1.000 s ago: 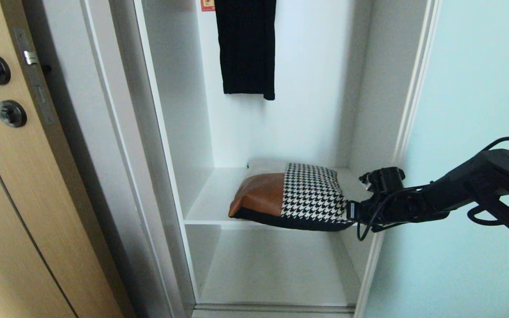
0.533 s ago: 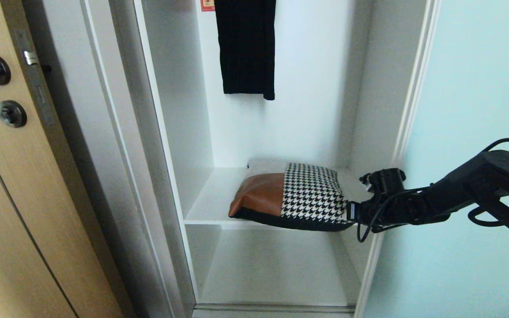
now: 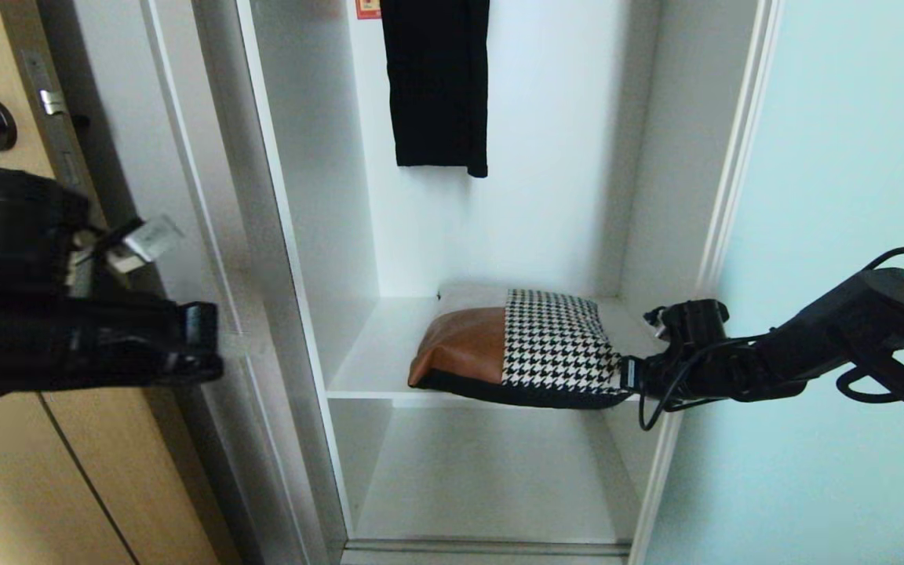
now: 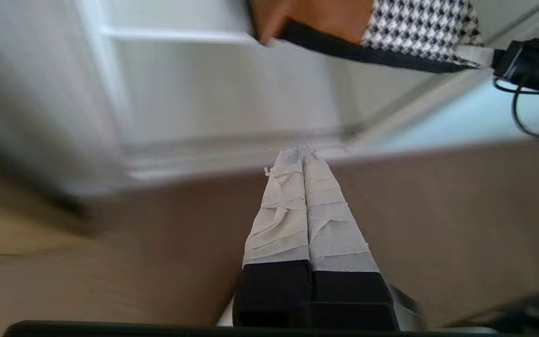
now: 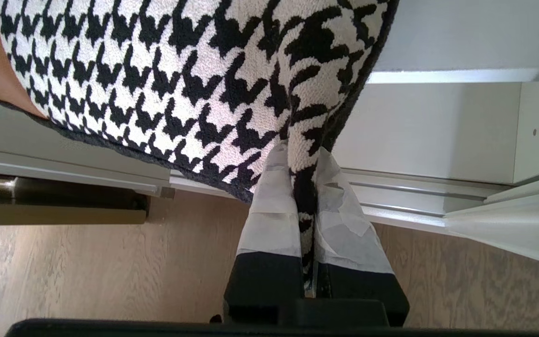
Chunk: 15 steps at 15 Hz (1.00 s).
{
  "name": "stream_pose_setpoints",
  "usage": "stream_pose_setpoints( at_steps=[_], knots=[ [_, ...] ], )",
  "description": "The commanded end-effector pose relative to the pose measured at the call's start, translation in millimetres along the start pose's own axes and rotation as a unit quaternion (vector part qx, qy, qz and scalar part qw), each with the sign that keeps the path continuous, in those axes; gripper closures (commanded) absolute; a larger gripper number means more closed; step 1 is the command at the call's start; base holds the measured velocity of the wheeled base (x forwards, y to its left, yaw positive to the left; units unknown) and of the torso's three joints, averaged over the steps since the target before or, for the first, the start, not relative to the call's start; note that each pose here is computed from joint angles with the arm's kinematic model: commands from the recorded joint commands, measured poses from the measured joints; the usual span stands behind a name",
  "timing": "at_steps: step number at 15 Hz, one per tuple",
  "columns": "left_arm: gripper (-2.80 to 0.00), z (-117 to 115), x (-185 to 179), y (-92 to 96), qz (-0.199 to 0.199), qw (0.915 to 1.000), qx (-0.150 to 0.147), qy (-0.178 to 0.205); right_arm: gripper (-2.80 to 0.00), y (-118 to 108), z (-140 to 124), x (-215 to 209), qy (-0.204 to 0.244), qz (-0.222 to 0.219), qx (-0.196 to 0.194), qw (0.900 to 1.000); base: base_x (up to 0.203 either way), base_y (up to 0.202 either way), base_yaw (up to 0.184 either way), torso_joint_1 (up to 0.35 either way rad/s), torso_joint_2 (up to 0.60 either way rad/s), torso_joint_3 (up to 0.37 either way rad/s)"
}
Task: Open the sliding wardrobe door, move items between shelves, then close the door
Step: Place the pillow on the lower shelf
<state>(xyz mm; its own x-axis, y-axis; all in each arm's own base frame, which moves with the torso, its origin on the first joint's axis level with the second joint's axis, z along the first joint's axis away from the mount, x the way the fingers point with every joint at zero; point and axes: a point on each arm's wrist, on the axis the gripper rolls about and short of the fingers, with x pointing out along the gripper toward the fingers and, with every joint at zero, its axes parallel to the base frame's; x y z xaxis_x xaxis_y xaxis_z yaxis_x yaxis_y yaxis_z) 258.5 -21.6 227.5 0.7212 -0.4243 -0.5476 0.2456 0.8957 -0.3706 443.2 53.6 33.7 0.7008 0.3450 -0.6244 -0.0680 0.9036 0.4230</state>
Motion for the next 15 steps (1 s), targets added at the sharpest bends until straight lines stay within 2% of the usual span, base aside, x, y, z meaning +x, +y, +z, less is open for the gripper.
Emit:
stream_pose_setpoints(
  at_steps=[1,4,9,10,13,15],
  knots=[
    [0.0,0.9,94.9,29.1,-0.007,0.9945,-0.044,0.094,0.0,-4.2,-1.5,3.3,0.001,-0.002,0.003,1.0,0.0,0.0,0.0,0.0,0.0,0.0],
    [0.0,12.9,163.8,34.3,-0.032,0.99,-0.075,0.115,0.0,-9.3,-2.6,5.2,-0.002,0.006,0.006,1.0,0.0,0.0,0.0,0.0,0.0,0.0],
    [0.0,3.8,244.5,40.0,-0.039,0.9825,-0.095,0.155,0.0,-9.6,0.1,4.8,-0.007,0.008,0.007,1.0,0.0,0.0,0.0,0.0,0.0,0.0],
    [-2.8,3.8,253.9,42.1,-0.037,0.9811,-0.099,0.162,0.0,-9.9,-1.0,4.4,-0.004,0.009,0.006,1.0,0.0,0.0,0.0,0.0,0.0,0.0],
    [-2.8,6.9,273.4,46.6,-0.034,0.9791,-0.098,0.175,0.0,-9.2,0.8,5.2,-0.006,0.016,0.005,1.0,0.0,0.0,0.0,0.0,0.0,0.0],
    [-2.8,2.0,291.5,50.0,-0.042,0.9806,-0.082,0.173,0.0,-9.8,-1.4,5.3,-0.001,0.018,0.006,1.0,0.0,0.0,0.0,0.0,0.0,0.0]
  ],
)
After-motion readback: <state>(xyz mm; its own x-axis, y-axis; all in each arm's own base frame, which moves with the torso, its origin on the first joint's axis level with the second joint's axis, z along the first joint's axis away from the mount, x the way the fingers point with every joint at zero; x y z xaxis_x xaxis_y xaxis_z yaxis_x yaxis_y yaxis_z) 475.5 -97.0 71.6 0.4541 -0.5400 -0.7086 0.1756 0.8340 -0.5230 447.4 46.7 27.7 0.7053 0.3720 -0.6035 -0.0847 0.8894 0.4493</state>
